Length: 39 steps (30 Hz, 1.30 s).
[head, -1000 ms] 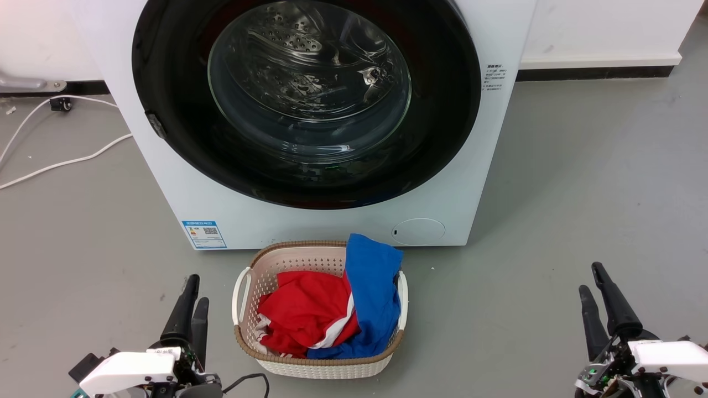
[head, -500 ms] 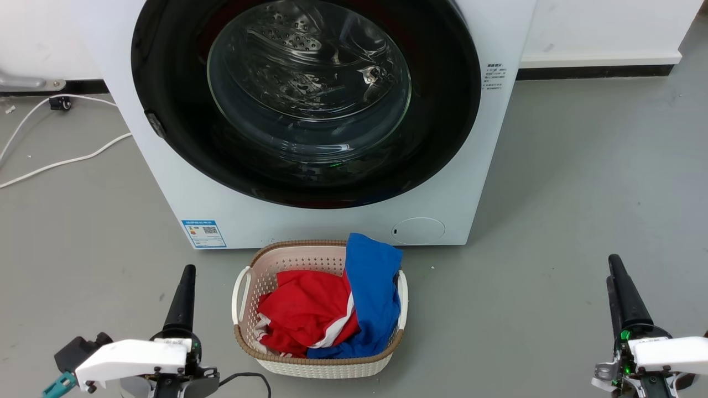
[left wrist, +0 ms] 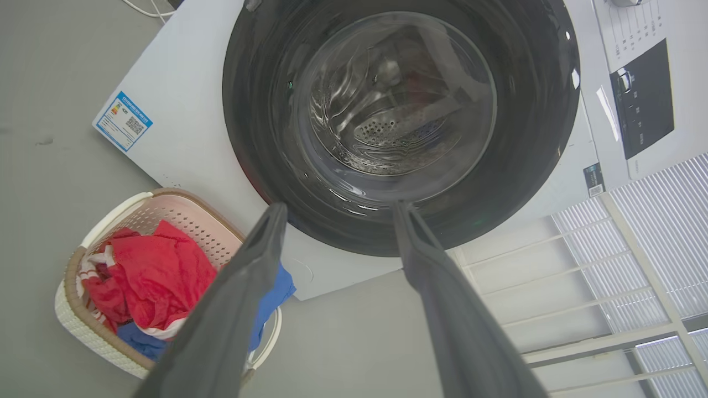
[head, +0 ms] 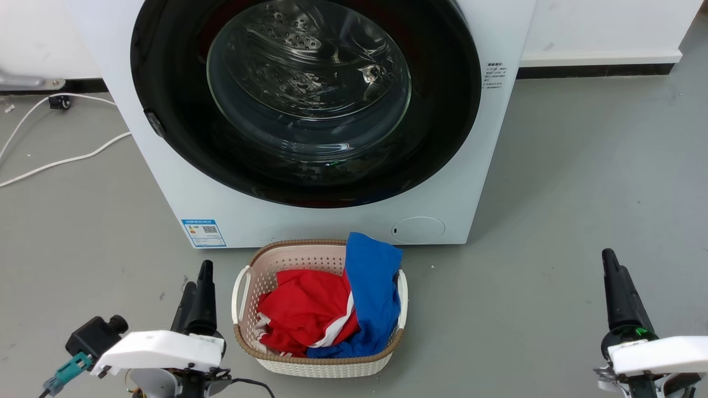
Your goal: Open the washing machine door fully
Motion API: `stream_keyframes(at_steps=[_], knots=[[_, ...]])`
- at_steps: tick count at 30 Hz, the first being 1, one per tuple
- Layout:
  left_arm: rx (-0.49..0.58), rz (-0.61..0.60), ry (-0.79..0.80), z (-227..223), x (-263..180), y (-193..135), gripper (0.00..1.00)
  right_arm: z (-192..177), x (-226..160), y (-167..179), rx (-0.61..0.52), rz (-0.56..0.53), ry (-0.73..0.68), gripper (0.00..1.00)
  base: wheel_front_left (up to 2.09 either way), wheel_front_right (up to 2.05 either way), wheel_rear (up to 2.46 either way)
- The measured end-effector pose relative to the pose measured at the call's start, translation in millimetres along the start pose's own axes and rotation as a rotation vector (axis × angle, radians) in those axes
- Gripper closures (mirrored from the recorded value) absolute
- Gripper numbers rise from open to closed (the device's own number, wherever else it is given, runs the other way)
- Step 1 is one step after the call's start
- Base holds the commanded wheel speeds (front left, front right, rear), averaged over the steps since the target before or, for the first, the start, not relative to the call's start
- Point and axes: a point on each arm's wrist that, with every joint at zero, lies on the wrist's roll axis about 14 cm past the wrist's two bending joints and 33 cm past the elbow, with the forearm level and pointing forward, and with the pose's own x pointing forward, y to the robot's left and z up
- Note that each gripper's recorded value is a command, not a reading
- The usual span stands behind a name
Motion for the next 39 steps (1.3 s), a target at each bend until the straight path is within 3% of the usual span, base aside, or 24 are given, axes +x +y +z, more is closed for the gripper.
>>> stream_keyframes(at_steps=[13,39], knots=[[0.25,-0.018,-0.02,-3,-2,-10,0.0,-2,-5,10,-0.254,0.04,-0.005,0.0,0.0,0.0,0.0],[0.565,-0.101,-0.075,-8,-9,-29,0.0,2,-14,20,-0.599,0.094,-0.048,0.0,0.0,0.0,0.0]])
